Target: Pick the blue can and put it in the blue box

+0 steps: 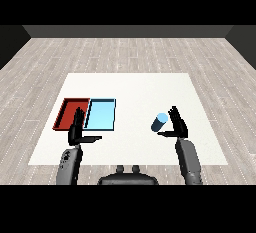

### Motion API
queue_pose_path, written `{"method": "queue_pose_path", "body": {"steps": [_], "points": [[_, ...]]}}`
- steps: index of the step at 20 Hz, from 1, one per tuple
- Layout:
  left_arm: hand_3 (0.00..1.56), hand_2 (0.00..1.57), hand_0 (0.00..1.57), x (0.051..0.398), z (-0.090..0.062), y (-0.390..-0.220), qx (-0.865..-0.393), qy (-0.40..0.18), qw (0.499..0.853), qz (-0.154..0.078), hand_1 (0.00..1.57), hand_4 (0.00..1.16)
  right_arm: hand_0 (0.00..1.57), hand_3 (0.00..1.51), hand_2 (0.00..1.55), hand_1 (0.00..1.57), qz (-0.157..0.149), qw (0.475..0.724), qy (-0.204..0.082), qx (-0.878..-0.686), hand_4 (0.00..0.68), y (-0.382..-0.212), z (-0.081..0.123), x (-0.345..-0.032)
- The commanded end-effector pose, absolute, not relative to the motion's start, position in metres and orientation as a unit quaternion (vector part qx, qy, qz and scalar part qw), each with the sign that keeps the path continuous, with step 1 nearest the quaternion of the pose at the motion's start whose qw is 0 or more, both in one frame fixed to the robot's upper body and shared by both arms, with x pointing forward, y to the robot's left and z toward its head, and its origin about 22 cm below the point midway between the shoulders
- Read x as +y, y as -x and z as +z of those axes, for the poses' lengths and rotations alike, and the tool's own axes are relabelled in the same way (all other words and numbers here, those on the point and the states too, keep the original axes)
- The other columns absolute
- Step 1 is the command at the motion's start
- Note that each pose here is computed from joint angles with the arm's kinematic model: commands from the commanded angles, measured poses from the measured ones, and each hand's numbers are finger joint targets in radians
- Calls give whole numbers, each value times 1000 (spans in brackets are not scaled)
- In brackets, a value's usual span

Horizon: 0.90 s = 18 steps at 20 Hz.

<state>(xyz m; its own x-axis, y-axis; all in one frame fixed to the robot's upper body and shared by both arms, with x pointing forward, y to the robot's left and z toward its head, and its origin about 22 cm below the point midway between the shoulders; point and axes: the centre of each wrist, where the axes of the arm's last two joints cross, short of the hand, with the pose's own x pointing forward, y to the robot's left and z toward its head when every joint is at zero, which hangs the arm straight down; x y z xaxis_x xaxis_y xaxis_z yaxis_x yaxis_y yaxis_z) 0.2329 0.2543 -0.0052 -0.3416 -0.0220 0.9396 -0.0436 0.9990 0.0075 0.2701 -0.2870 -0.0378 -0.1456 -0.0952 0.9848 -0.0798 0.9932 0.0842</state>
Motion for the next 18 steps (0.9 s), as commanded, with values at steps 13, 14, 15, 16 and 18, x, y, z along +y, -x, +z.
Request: {"method": "queue_pose_path", "body": {"steps": [13,14,15,16,18], "points": [[0,0,0,248,-3,-218,-825,-40,564,4,0,0,0,0,0,0,-36,689,-71,-720,0,-291,-68,-259],[0,0,0,244,-4,-229,-826,-35,562,3,0,0,0,0,0,0,-33,687,-69,-722,0,-296,-65,-284],[0,0,0,250,-4,-235,-824,-46,565,5,0,0,0,0,0,0,-35,694,-71,-716,0,-296,-76,-265],[0,0,0,235,-7,-249,-821,-52,568,-4,0,0,0,0,0,0,-35,685,-82,-723,0,-311,-65,-299],[0,0,0,264,-13,-231,-823,-57,566,0,0,0,0,0,0,0,-48,691,-73,-717,0,-304,-70,-267]]}}
